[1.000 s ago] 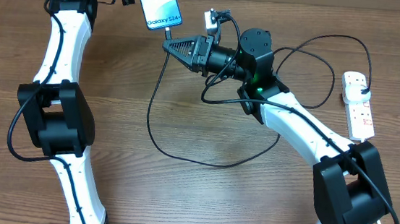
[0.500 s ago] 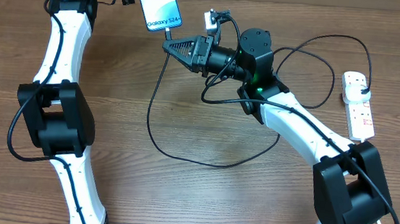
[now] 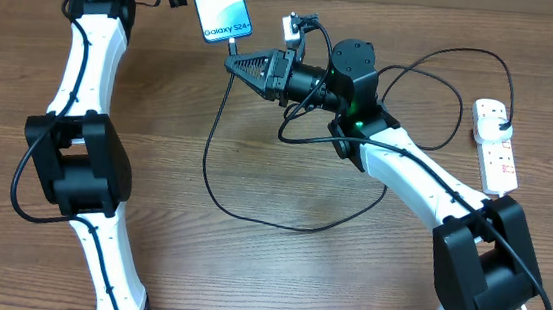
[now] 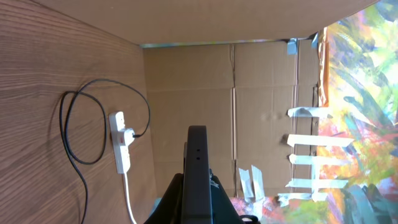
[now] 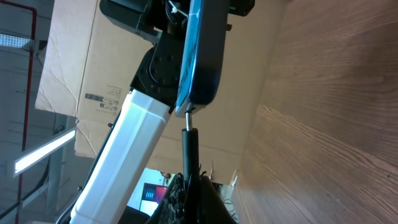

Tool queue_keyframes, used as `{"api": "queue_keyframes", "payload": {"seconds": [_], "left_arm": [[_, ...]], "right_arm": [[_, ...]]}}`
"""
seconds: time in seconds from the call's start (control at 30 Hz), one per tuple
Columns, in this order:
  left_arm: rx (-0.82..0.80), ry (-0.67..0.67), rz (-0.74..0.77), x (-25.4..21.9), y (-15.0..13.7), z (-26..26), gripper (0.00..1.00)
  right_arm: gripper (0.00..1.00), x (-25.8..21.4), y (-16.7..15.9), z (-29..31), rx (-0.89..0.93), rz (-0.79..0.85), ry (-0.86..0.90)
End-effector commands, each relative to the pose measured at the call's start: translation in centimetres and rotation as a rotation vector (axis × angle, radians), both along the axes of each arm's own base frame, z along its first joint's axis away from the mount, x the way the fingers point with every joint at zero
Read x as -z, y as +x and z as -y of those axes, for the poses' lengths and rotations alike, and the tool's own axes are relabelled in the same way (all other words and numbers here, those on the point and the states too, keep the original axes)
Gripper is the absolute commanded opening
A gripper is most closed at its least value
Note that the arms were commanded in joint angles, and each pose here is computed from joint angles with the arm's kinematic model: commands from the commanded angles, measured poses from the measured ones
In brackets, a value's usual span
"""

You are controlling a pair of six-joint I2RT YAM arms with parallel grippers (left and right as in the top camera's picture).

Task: Plug charger to phone and switch on socket
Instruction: 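Push the connector upward into the phone's port with the right gripper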

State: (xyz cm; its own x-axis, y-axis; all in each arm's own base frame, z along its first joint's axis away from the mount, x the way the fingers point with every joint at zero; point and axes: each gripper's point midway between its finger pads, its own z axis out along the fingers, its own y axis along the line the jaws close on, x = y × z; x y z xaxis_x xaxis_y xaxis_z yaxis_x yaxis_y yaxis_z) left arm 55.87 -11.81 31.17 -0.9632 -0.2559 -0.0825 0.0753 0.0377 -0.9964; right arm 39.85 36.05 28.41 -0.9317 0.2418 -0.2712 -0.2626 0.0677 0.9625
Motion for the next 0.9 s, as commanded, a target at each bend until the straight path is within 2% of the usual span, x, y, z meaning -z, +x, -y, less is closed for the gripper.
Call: {"api": "queue_keyframes", "payload": {"seconds": [0.0,0.4,0.87], "left_arm": [[0.042,0.0,0.021,-0.8,-0.8,1.3,0.04],[0.088,0.013,0.092,-0.8,-1.5,2.8,0.04],[0.132,0.006,0.105,-1.0,-2.4,0.1,0.04]], "right_arm": [[0.04,-2.1,-0.3,0.0,0.007,0.038,0.022],[0.04,-2.1,-0.2,0.2,0.01,0.038,0.021],[0.04,-1.8,0.0,0.4,0.015,0.03,0.011]]}}
